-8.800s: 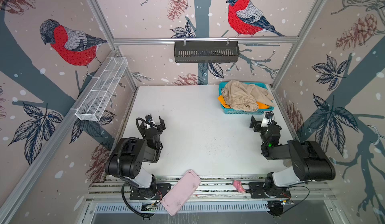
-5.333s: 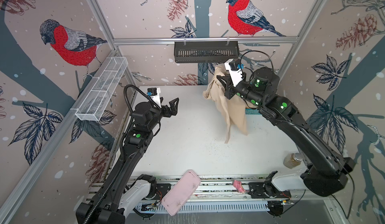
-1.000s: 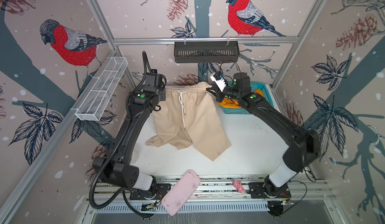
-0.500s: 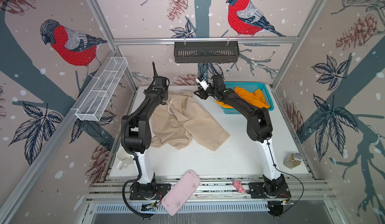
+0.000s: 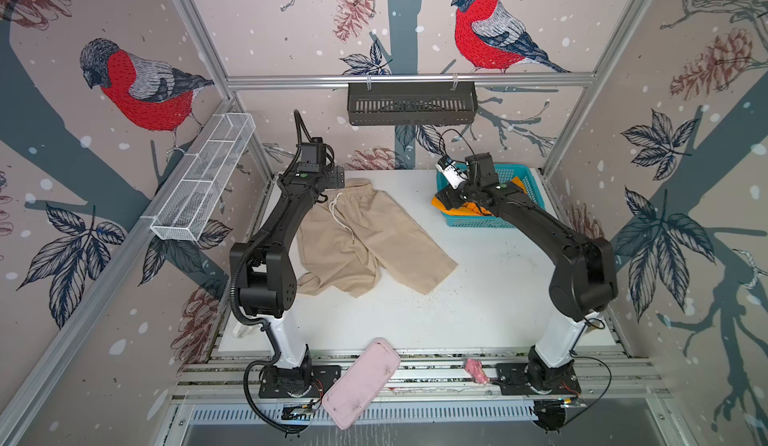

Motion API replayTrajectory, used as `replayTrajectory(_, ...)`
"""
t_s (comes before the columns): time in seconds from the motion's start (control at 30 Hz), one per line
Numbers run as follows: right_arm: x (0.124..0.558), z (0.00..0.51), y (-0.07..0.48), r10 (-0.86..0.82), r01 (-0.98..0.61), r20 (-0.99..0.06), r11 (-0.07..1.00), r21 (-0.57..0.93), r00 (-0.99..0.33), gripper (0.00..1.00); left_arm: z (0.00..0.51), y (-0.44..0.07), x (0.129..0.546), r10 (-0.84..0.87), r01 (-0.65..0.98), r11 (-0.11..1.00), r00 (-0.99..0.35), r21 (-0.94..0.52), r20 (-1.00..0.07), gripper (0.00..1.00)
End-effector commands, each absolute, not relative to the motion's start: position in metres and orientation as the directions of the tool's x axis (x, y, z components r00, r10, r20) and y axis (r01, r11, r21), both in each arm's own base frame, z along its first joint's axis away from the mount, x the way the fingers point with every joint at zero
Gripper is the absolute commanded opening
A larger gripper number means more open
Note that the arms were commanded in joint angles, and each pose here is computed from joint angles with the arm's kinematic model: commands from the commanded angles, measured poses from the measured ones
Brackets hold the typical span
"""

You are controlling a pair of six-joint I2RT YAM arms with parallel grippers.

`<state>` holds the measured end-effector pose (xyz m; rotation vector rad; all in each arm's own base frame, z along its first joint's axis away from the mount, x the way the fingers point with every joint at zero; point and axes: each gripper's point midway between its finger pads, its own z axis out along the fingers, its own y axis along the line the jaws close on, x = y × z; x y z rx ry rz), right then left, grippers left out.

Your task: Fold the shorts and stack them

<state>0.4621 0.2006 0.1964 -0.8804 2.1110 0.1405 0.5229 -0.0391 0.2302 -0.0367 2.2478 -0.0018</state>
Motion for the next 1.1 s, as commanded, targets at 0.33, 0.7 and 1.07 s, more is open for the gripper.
replayTrajectory(0.33,0.462,0.147,0.117,-0.562,-0.529,-0.598,0.81,-0.255,-0.572,0.85,0.196,-0.113,0.444,-0.098,0.147,0.943,-0.732,-0.298,-0.674,0.97)
replayTrajectory(0.7,0.446,0.131,0.122,-0.567,-0.568,-0.555,0.8,-0.194,-0.609,0.85,0.191,-0.121,0.415,-0.112,0.165,0.918,-0.764,-0.36,-0.636,0.97)
replayTrajectory(1.07,0.425,0.166,0.129,-0.558,-0.582,-0.618,0.79,-0.193,-0.553,0.86,0.191,-0.117,0.412,-0.102,0.154,0.932,-0.758,-0.329,-0.645,0.97)
